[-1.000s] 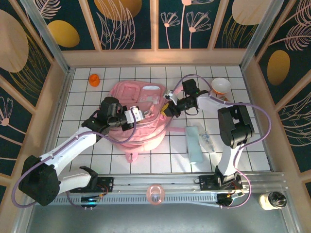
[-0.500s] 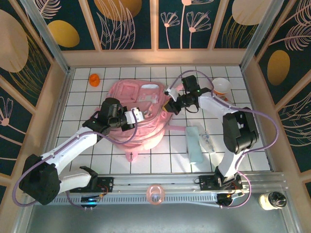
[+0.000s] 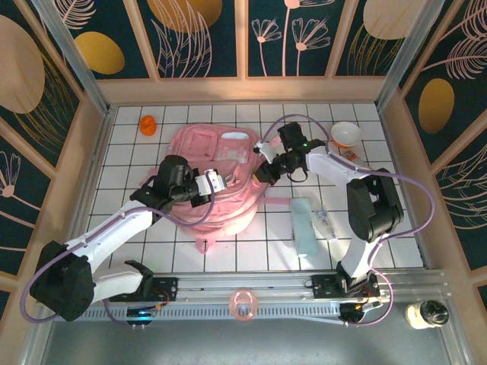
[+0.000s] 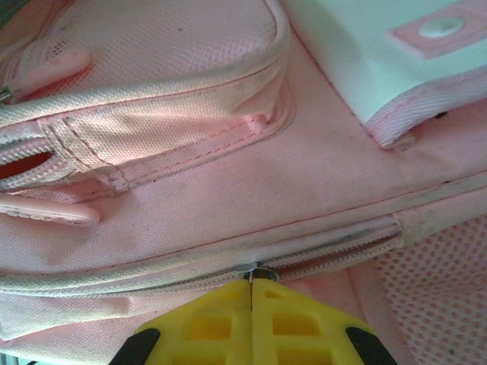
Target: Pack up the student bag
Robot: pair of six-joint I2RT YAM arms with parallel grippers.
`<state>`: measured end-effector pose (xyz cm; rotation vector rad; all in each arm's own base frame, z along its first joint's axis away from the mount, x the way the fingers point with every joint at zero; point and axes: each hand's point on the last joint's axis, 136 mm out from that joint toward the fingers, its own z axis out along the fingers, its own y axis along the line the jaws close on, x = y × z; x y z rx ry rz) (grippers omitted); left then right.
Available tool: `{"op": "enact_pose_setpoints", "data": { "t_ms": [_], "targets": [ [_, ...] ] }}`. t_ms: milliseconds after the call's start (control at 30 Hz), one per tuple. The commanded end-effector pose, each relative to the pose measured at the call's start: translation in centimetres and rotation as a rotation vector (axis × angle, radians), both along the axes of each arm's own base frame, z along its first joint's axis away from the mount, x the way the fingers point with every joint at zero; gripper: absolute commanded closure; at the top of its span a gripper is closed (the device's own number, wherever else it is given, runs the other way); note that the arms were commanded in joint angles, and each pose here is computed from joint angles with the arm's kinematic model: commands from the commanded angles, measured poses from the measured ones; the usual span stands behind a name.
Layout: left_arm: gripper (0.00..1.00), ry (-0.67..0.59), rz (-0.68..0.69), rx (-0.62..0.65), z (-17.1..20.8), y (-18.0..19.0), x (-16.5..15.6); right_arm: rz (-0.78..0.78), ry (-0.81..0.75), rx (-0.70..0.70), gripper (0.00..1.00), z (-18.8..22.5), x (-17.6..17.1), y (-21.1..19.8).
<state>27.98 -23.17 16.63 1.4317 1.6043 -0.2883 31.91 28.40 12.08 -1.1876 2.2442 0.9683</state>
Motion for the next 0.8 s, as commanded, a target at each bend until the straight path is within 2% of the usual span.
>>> {"op": "enact_pose_setpoints", "data": {
  "t_ms": [0,100,200,500,567,633,767],
  "targets": [
    [1.0,-0.094,-0.026,-0.127,4.2,-1.2,0.5,0.001,0.079,0.058,1.0,0.1,-1.4,0.8],
    [1.0,-0.101,-0.027,-0.141,4.6,-1.3,0.4,-0.027,0.072,0.046,1.0,-0.7,-1.2,0.5],
    [1.0,-0.101,-0.024,-0.149,4.8,-1.3,0.4,-0.041,0.07,0.041,0.89,-1.2,-1.3,0.3],
    [1.0,-0.099,-0.019,-0.181,5.4,-1.3,0.3,-0.085,0.039,0.037,0.84,-1.3,-0.9,-0.2],
    [1.0,-0.095,-0.014,-0.186,5.4,-1.4,0.3,-0.096,0.03,0.028,0.87,-1.3,-0.8,-0.4],
    [1.0,-0.096,0.002,-0.192,5.5,-1.3,0.5,-0.102,0.028,0.032,1.0,-1.0,-0.8,-0.5],
    [1.0,-0.067,0.065,-0.213,5.5,-1.1,1.5,-0.107,0.012,0.082,1.0,1.0,-1.4,0.0]
  ]
}}
